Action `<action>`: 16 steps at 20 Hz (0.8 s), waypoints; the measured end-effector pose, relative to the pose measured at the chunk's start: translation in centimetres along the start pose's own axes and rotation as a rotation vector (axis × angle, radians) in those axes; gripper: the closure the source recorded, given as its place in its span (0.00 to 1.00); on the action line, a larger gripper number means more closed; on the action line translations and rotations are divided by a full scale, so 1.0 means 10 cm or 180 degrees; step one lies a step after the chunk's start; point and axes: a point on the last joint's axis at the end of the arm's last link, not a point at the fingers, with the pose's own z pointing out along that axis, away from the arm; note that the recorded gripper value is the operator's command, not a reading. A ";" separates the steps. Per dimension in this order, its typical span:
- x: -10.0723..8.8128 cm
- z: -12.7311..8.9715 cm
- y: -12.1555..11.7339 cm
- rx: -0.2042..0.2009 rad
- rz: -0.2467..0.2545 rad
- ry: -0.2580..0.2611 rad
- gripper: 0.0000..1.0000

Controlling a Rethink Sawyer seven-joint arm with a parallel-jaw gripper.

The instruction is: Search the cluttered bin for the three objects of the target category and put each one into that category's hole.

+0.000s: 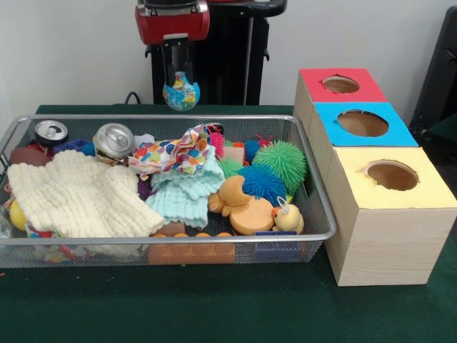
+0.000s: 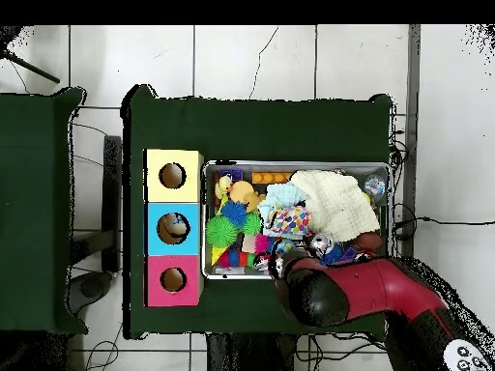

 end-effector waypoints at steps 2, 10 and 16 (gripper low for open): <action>-0.03 -0.01 0.04 -0.0016 -0.0022 -0.0015 1.00; -0.15 0.05 0.41 -0.0114 -0.0204 0.0008 1.00; -0.24 0.20 0.98 -0.0239 -0.0497 0.0006 1.00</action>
